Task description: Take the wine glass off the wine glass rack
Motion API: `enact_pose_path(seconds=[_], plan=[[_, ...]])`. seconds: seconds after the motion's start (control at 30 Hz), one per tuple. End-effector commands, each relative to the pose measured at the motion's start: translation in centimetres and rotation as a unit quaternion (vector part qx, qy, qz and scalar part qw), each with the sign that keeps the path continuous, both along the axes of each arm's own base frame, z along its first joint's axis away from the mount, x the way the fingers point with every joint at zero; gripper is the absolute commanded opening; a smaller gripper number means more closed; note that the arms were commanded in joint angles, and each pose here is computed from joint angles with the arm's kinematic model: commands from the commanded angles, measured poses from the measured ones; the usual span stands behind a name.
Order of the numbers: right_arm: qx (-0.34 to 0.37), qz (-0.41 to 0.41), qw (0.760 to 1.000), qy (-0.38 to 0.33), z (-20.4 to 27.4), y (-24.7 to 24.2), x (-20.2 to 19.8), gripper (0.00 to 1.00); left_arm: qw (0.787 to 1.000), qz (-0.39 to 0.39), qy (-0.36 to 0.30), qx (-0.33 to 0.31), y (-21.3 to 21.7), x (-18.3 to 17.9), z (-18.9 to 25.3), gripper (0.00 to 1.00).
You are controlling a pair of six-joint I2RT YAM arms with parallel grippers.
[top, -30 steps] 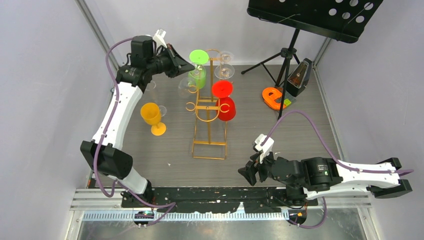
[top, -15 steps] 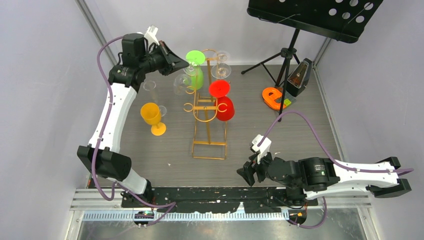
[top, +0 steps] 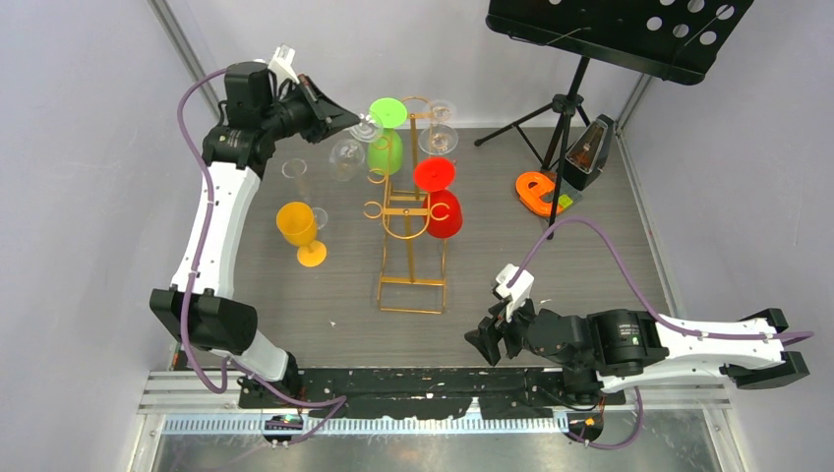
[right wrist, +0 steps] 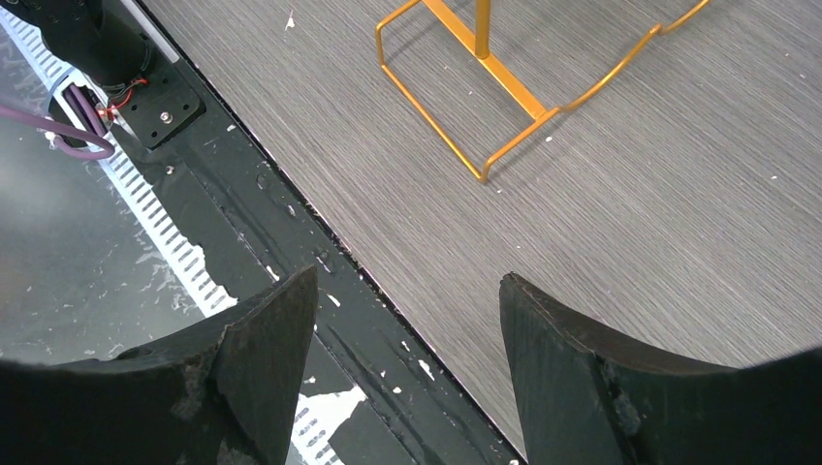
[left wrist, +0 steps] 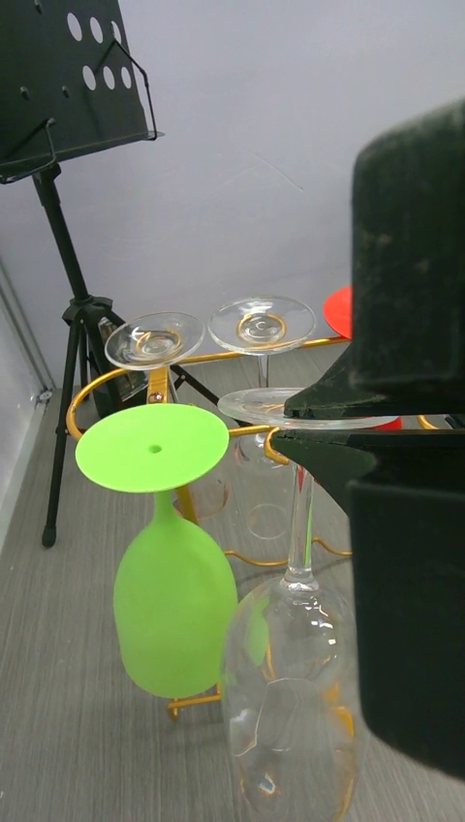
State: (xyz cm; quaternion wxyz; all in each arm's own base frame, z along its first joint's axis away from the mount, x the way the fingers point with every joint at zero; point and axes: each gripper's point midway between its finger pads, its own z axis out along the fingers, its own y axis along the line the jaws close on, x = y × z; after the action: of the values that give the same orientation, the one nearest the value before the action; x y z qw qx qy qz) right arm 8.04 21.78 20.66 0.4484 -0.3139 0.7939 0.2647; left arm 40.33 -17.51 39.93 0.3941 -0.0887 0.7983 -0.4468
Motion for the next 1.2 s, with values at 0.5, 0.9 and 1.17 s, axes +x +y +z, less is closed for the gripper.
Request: enact_pose_path(seconds=[0.5, 0.9, 1.17], plan=[[0.058, -0.02, 0.998, 0.003, 4.0, -0.6, 0.4, 0.76, 0.993, -0.035, -0.107, 0.037, 1.5, -8.9, 4.7, 0.0], [0.069, -0.041, 0.997, 0.002, 6.7, -1.6, 0.9, 0.8, 0.984, -0.061, -0.139, 0.095, 2.5, -17.5, 1.9, 0.0], [0.1, -0.062, 0.993, 0.011, 9.1, -1.8, 1.2, 0.82, 0.974, -0.119, -0.145, 0.124, 2.0, -23.3, -3.2, 0.0]])
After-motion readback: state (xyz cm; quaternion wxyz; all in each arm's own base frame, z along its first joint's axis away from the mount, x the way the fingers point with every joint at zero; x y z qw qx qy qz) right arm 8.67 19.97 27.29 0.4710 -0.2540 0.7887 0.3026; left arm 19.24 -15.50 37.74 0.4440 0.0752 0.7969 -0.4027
